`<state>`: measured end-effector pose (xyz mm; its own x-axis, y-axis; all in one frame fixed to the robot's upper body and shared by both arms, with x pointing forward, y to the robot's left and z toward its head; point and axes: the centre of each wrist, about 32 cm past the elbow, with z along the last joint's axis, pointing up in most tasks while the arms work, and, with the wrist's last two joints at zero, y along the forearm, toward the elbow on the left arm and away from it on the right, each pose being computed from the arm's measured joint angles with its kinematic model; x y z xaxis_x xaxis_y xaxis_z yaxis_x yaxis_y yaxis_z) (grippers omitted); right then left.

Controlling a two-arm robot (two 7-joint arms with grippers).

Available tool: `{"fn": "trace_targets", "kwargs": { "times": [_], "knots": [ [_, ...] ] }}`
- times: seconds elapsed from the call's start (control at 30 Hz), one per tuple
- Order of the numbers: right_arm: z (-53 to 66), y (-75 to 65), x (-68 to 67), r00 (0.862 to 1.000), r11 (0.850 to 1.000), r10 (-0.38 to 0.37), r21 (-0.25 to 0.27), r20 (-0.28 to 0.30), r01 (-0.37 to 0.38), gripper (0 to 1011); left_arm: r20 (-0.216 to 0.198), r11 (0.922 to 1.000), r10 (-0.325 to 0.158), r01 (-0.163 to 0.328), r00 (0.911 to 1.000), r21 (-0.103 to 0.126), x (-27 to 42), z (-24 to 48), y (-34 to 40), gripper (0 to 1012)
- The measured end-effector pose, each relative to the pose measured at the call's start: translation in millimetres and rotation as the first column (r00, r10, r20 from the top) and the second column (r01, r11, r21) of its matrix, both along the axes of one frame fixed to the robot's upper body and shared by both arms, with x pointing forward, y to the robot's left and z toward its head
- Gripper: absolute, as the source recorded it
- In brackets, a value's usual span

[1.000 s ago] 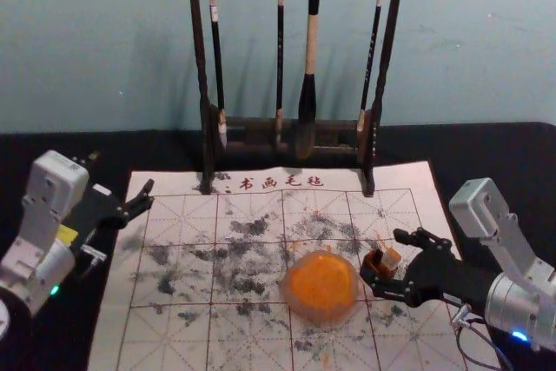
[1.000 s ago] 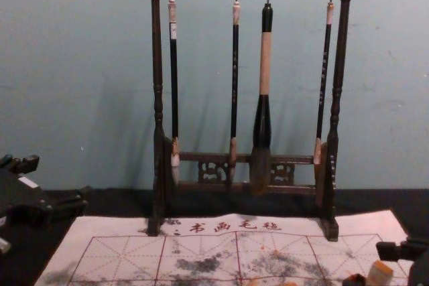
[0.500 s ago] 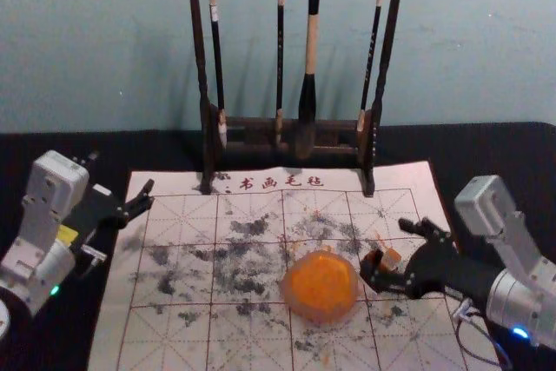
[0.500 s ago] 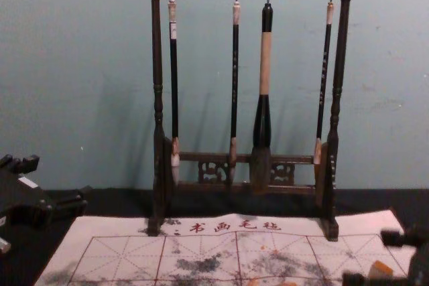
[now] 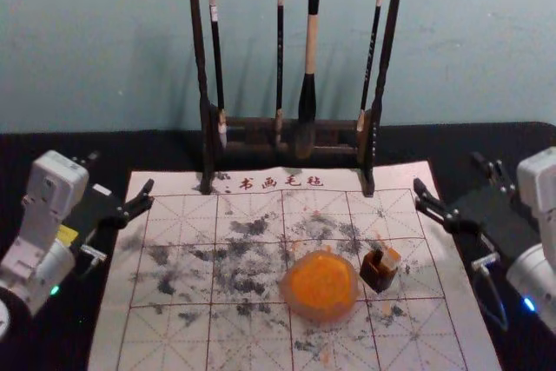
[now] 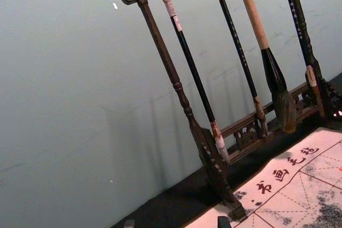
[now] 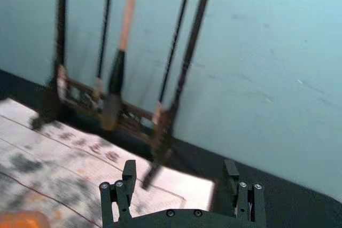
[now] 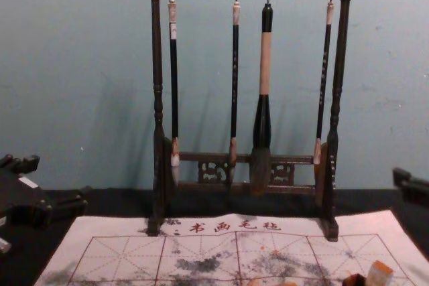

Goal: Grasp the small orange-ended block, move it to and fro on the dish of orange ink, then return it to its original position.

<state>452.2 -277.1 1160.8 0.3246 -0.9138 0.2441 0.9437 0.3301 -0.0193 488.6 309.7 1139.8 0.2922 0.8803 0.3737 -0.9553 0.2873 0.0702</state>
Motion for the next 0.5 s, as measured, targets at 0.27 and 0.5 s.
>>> {"fn": "trace_targets", "kwargs": {
  "times": [0.27, 0.5],
  "knots": [
    [-41.0, 6.2, -7.1, 0.995, 0.991, -0.101, -0.083, 0.000, 0.101, 1002, 0.000, 1.0000, 0.000, 0.000, 1.0000, 0.000, 0.0, 0.0, 0.0, 1001],
    [-66.4, 9.3, -9.2, 0.988, 0.983, -0.150, -0.114, -0.031, 0.145, 1002, 0.000, 1.0000, 0.000, 0.000, 1.0000, 0.000, 0.0, 0.0, 0.0, 1001]
  ]
}}
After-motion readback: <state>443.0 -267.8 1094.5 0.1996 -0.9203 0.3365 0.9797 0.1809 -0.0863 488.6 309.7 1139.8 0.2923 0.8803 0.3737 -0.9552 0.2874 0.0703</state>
